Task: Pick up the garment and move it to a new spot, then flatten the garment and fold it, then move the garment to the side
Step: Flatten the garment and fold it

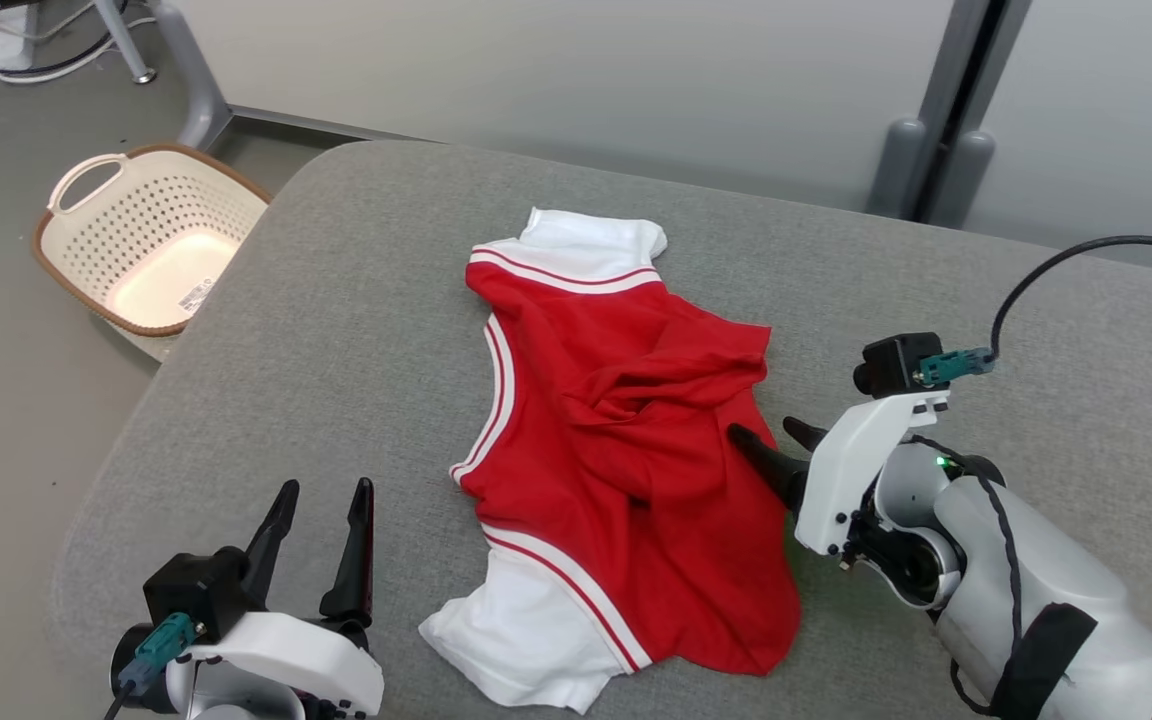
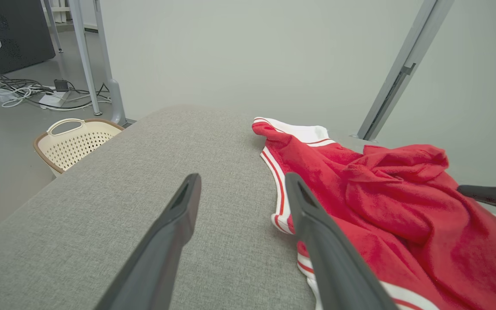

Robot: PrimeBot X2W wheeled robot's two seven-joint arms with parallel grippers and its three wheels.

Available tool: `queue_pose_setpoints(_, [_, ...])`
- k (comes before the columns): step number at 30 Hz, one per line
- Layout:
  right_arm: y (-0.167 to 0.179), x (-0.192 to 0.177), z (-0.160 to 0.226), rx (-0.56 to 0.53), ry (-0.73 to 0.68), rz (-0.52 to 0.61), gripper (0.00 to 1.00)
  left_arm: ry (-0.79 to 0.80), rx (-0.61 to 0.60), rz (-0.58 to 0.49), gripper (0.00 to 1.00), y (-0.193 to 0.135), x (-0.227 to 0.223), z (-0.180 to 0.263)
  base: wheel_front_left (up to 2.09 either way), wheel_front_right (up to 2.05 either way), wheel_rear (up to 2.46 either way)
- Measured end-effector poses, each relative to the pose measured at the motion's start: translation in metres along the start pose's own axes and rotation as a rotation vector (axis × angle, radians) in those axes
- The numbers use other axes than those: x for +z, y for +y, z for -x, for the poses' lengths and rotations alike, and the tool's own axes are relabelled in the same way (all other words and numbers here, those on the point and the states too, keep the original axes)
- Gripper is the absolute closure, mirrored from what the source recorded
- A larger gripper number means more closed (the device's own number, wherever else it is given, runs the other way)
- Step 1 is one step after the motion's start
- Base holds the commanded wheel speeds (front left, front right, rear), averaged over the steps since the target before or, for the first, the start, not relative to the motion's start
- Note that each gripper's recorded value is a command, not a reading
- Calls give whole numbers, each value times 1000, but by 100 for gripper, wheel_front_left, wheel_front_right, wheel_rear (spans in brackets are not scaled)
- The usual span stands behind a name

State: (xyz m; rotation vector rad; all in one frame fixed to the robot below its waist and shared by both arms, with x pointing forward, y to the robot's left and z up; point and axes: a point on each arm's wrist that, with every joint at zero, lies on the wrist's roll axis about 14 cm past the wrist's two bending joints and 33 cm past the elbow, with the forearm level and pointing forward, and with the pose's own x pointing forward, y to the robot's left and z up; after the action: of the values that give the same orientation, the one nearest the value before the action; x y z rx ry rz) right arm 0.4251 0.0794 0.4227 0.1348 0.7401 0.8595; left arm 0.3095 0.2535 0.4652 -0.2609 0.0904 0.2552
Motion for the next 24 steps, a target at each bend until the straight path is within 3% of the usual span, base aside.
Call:
queue_pose_setpoints(1, [3,-1,-3,9,16,-4,0,1,9,1,0,3,0,1,0,0,0])
queue_pose_setpoints(2, [7,-4,-6,18,33,-1,65,2,18,1,0,6,-1,3,0,0,0])
queue_pose_setpoints(3, [10,-6,-8,24,43,-3,100,3,25,0,0,8,-1,4,0,0,0])
queue_pose_setpoints(11, [0,18,9,-7,-105,8,100,1,0,-5,0,3,-1,0,0,0,0])
queue_pose_setpoints(16, [-34,35,45,-99,-262,31,100,9,-67,-15,0,-17,-2,-9,0,0,0])
queue_pose_setpoints(24, [-95,18,113,-291,-373,8,100,44,-210,-30,0,-65,-11,-30,0,0,0])
